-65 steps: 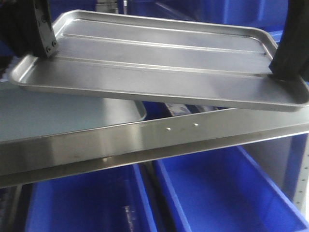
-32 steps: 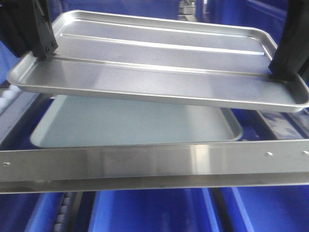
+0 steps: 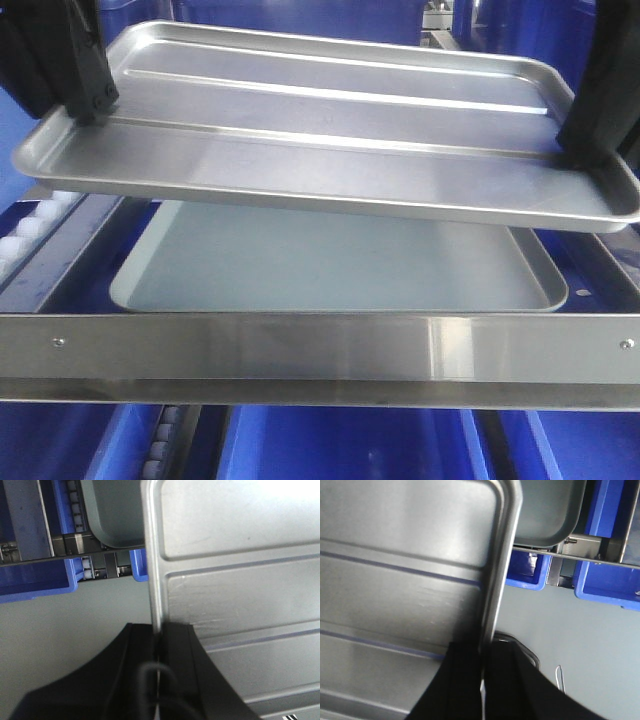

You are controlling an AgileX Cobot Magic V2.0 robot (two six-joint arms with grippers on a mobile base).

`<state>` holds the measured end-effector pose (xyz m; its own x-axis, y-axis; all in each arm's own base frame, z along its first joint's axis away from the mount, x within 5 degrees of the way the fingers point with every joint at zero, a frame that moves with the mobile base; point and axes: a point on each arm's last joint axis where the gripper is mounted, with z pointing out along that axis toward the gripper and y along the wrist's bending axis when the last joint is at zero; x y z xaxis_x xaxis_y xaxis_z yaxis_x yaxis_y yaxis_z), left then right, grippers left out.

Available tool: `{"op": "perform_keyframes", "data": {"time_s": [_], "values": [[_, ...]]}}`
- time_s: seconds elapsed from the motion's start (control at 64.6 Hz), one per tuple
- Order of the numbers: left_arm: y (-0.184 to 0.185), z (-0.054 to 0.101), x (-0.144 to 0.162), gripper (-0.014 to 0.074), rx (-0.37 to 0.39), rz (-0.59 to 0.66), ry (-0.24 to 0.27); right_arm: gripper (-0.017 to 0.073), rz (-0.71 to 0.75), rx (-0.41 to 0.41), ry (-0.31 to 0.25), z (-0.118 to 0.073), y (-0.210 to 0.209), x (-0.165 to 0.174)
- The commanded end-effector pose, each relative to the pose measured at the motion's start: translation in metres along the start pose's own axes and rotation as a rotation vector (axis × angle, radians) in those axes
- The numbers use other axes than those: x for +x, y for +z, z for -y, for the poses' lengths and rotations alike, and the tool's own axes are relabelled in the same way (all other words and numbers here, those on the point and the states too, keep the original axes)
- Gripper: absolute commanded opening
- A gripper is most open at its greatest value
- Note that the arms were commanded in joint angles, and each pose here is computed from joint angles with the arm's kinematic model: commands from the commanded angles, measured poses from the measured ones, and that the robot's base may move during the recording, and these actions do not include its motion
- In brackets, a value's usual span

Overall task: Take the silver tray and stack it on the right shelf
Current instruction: 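Carry the tray over the larger grey tray on the shelf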

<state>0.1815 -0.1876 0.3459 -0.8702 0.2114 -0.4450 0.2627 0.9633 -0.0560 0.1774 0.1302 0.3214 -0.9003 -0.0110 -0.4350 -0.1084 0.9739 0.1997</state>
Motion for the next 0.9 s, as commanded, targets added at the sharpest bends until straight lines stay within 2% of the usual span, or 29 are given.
{"op": "perform_keyframes", "data": {"time_s": [0.0, 0.883], "values": [[-0.0148, -0.0006, -0.0008, -0.0101, 0.024, 0.042, 0.041, 0.0056, 0.109, -0.04, -0.041, -0.0026, -0.0138, -0.0093], [-0.0144, -0.0009, -0.0029, -0.0101, 0.016, 0.062, 0.049, 0.0056, 0.116, -0.045, -0.041, -0.0031, -0.0139, -0.01]]}}
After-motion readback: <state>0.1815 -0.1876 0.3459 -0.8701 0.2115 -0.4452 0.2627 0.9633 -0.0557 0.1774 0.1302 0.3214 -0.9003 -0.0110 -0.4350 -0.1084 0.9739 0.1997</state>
